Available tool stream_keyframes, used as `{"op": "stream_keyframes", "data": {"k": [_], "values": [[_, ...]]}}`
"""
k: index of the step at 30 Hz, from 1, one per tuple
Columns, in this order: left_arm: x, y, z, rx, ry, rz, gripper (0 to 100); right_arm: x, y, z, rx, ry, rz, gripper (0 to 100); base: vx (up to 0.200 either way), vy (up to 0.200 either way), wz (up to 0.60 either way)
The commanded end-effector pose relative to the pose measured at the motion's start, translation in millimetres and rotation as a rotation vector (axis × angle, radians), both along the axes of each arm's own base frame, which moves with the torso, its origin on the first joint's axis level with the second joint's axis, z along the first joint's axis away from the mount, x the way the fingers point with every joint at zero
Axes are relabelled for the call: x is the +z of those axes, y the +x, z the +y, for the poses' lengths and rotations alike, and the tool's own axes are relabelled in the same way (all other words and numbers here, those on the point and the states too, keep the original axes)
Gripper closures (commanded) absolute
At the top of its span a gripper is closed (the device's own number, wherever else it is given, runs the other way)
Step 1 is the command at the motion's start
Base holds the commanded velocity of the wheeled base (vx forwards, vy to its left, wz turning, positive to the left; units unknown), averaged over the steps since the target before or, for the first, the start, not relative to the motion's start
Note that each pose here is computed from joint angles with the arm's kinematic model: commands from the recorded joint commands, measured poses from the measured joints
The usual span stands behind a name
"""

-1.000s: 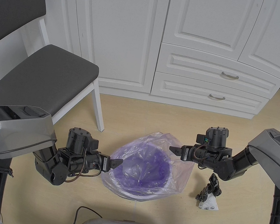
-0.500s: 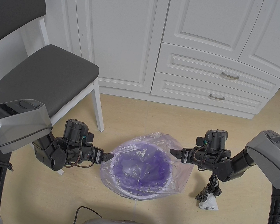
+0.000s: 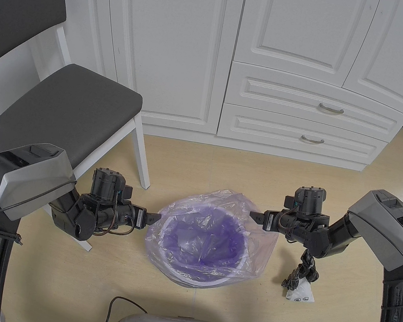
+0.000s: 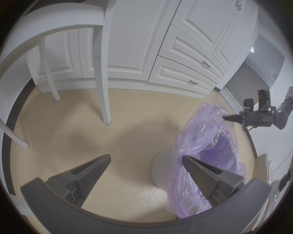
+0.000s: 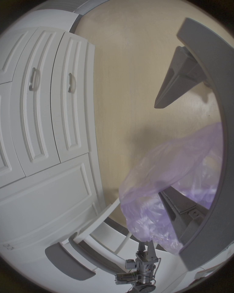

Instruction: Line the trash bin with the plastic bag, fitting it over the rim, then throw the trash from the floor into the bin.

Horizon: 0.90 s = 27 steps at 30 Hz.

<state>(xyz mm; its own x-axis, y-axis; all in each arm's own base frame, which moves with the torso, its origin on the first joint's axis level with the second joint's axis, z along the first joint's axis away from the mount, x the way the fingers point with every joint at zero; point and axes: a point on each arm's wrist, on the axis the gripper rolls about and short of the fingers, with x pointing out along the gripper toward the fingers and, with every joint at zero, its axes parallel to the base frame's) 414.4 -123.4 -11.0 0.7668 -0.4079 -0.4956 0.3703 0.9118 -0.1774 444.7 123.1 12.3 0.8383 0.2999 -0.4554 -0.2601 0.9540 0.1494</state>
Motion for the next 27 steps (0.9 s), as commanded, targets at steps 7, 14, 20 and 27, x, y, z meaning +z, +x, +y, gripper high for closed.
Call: {"op": "stream_keyframes", "data": {"k": [7, 14, 20, 27], "values": [[-22.4, 12.5, -2.7, 0.037, -0.012, 0.007, 0, -43.7, 26.2, -6.2, -0.076, -0.013, 0.031, 0, 0.000, 0.000, 0.00], [-34.4, 19.7, -2.3, 0.054, -0.011, 0.006, 0, -62.0, 33.2, -0.7, -0.106, 0.019, 0.133, 0, 0.000, 0.000, 0.00], [-43.8, 19.1, 0.3, 0.090, 0.022, 0.028, 0, -71.9, 31.7, 2.0, -0.109, 0.017, 0.176, 0, 0.000, 0.000, 0.00], [-46.3, 19.9, 8.6, 0.106, 0.035, 0.056, 0, -71.1, 28.4, 1.1, -0.107, -0.005, 0.209, 0, 0.000, 0.000, 0.00]]}}
